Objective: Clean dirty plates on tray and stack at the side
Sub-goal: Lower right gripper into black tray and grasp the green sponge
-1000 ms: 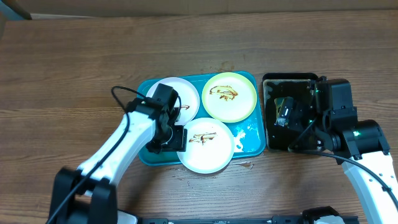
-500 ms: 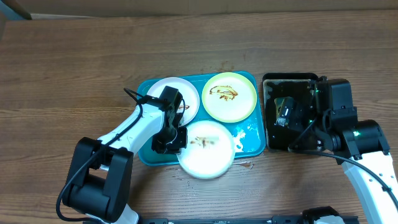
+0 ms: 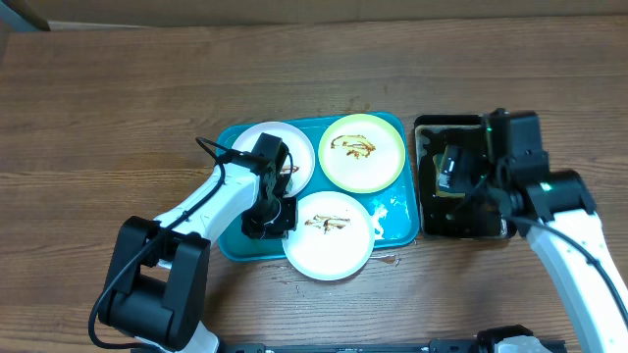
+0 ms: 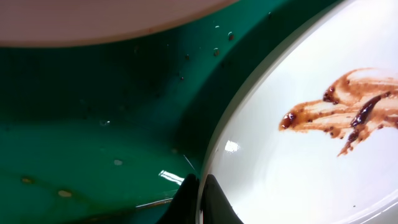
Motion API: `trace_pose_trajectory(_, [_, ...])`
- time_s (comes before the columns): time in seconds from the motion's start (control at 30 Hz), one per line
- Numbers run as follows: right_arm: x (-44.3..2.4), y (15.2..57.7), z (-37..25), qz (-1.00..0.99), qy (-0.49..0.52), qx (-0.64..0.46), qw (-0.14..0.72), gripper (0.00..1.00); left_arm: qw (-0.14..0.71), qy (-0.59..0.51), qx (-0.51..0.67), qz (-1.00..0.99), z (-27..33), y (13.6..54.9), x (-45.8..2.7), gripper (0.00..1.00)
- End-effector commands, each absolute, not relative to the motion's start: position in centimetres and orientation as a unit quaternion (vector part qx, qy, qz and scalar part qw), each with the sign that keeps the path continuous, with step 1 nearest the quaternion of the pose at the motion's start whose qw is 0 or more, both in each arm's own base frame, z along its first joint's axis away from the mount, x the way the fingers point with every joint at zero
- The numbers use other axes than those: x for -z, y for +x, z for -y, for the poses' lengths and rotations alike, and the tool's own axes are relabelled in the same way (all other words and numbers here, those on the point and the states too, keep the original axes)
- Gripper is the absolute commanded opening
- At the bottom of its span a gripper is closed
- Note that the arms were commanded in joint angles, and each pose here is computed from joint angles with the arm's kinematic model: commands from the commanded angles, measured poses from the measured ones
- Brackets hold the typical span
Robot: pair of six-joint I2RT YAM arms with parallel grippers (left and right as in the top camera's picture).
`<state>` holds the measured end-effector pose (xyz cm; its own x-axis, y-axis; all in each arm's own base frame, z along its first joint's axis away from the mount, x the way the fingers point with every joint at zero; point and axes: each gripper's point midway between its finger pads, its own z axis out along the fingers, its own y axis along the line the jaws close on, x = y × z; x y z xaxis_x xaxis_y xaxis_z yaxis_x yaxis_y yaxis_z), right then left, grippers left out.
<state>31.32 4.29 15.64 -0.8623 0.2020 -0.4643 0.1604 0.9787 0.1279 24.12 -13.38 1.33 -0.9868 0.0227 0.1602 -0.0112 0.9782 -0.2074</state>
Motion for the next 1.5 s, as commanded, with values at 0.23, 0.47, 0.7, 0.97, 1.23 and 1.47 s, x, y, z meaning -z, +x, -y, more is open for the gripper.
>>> trace_pose_trajectory(0.23, [-9.8, 35.7, -2.6, -0.973, 0.086, 0.039, 0.213, 0.71, 0.077, -0.007, -0.102, 0.992, 13.5, 24.5, -1.4, 0.04])
trace_pose_trajectory(0.47, [-7.0, 37.3, -2.8, -0.975, 0.086, 0.041, 0.202, 0.62, 0.077, -0.007, -0.102, 0.992, 13.5, 24.5, -1.4, 0.04])
trace_pose_trajectory(0.7, [-4.4, 37.4, -2.7, -0.979, 0.085, 0.053, 0.177, 0.62, 0.077, -0.007, -0.102, 0.992, 13.5, 24.5, -1.4, 0.04])
trace_pose_trajectory(0.97, [-2.2, 37.0, -2.6, -0.983, 0.086, 0.059, 0.149, 0.50, 0.077, -0.007, -0.102, 0.992, 13.5, 24.5, -1.4, 0.04])
trace_pose_trajectory(1.23, [-2.2, 37.1, -2.6, -0.983, 0.088, 0.058, 0.152, 0.09, 0.077, -0.007, -0.102, 0.992, 13.5, 24.5, -1.4, 0.04])
trace_pose_trajectory(1.47, [-0.9, 35.4, -2.4, -0.980, 0.136, 0.058, 0.131, 0.04, 0.077, -0.007, -0.102, 0.992, 13.5, 24.5, -1.4, 0.04])
